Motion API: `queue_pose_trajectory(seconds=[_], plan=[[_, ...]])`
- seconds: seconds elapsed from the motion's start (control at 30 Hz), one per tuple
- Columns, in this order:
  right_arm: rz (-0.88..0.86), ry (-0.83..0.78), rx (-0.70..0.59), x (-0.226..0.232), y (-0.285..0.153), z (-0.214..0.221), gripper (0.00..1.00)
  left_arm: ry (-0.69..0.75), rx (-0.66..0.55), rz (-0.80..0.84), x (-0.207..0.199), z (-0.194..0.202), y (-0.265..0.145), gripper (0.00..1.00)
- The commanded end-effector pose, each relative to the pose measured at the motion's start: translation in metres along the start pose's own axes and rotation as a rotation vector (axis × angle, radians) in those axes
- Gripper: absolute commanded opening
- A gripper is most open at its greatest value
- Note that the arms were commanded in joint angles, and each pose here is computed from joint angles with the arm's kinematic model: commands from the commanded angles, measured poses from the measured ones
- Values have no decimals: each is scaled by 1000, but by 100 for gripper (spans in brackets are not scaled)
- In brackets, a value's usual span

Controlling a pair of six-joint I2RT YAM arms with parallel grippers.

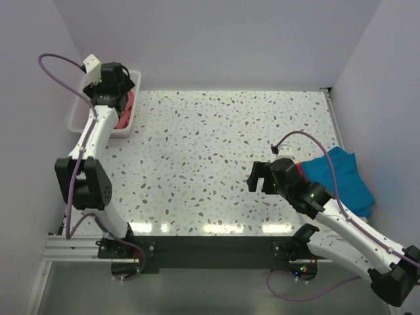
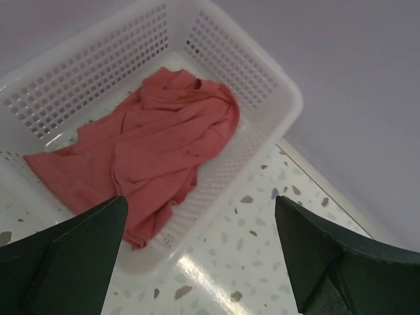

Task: Fold and stack the t-shirts
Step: Grab the tshirt from the pile

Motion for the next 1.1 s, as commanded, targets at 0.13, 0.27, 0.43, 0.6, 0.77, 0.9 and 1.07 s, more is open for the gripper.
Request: queue_pose_trajectory(seconds=[0.13,0.27,0.43,0.6,0.77,0.9,1.07], plan=[[-22,-14,-3,2,1,-1,99,92,143,-283,62,27,132,95],[-38,-24,23,5,6,1,99,109,234,-326,93,54,169,89],[-52,-31,39,7,9,2,99,129,303,-374,122,93,188,74],[-63,-33,48,8,9,4,99,114,339,-340,125,98,195,34],[-77,-36,46,9,9,4,99,76,309,-200,97,69,190,0],[-93,-36,42,11,9,4,99,34,256,-69,63,31,175,0],[-104,-39,40,12,9,3,99,-12,140,122,19,-27,135,0]])
Point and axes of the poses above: each gripper's point midway between its finger pads, its own y axis out along the fingers, its own x axis along the line the jaws close on, z = x × y, the point moved 8 cm from there along -y, back along the fingers, and after that the axes turned 13 degrees about -y, right-handed, at the moved point
